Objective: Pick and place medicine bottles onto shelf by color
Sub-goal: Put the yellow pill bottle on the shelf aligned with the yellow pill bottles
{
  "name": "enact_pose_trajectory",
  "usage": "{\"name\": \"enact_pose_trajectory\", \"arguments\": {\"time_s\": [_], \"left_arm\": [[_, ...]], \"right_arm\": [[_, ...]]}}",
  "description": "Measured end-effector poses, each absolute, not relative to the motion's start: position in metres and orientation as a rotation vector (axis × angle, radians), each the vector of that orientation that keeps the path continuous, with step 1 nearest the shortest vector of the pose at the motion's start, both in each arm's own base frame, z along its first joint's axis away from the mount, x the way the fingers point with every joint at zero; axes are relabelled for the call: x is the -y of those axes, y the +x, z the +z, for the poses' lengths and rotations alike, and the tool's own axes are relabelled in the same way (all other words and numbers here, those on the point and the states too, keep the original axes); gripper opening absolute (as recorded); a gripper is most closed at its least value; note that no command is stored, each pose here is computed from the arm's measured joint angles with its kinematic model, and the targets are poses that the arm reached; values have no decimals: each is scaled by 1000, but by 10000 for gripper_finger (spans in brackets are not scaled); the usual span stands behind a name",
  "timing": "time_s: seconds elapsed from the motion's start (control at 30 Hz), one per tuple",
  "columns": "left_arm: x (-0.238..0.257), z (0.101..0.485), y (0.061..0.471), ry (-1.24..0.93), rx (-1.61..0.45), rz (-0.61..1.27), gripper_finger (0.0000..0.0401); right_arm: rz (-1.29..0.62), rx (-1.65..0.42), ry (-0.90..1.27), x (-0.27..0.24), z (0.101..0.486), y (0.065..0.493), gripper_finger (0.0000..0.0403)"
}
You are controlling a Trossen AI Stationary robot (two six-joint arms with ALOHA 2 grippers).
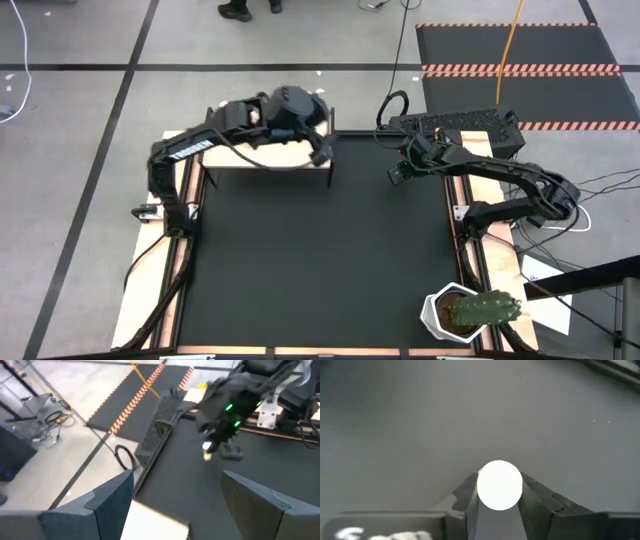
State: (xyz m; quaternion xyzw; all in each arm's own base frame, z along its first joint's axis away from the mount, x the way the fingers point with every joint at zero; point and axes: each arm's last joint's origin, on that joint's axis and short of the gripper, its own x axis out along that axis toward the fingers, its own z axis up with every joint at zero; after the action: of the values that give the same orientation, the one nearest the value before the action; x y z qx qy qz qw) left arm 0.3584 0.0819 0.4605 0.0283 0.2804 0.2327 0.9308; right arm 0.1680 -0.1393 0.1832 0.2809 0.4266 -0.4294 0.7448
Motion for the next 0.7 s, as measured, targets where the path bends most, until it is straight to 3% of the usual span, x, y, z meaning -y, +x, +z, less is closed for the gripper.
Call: {"name": "enact_pose_trajectory", "arguments": {"time_s": [0.17,0.4,0.7], "left_arm": [[-82,484,327,17,-523,510,298],[-88,486,314,-30,-544,520,298],[-97,463,341,-118,-601,196,298]], "right_arm": [[-877,-846,645,128,218,173,118],[-725,-705,540,110,306,198,108],[-298,-484,356,68,396,225,112]]}}
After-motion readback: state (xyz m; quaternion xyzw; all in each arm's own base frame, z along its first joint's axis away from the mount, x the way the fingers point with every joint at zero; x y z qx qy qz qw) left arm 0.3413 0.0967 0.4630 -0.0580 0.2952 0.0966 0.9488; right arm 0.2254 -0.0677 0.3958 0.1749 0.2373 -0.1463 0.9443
